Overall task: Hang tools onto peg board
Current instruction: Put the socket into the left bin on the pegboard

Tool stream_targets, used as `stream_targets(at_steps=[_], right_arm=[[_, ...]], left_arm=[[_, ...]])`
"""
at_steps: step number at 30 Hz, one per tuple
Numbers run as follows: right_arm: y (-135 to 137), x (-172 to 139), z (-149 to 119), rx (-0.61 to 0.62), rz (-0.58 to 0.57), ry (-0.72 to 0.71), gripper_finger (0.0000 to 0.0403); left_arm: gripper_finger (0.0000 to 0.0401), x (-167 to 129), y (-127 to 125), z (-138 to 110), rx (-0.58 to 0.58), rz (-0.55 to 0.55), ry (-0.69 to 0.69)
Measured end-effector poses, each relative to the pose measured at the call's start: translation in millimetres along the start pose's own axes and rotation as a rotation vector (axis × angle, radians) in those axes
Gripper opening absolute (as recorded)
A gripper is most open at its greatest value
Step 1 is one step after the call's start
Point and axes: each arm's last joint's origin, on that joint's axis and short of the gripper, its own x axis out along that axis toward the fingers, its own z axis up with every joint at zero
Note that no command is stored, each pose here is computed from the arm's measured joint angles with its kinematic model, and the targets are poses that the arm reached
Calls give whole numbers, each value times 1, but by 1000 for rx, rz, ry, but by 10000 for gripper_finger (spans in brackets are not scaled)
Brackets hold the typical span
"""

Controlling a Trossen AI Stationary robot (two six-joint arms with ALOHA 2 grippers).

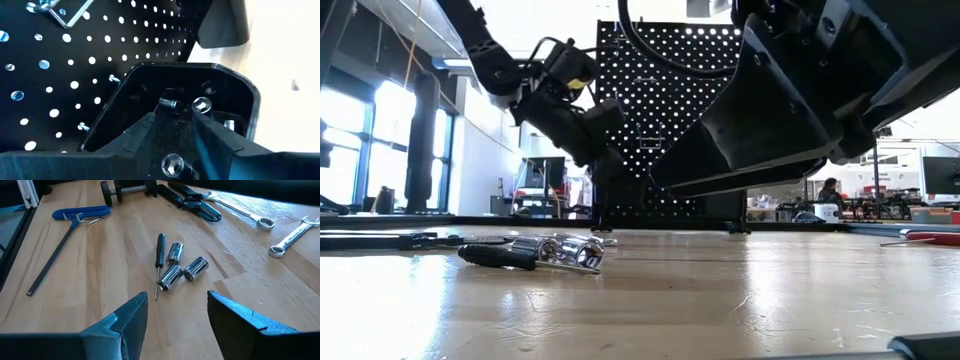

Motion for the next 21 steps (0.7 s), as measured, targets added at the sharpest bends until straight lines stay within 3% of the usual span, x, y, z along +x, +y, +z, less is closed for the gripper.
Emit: stream_targets(at_steps=[10,21], right_arm=[[0,0,0,0,0,0,200],[-1,0,-1,-32,-2,7,200]], left_arm=[[134,-24,-7,12,6,-71,14],[135,-72,-27,27,-18,-205,53]])
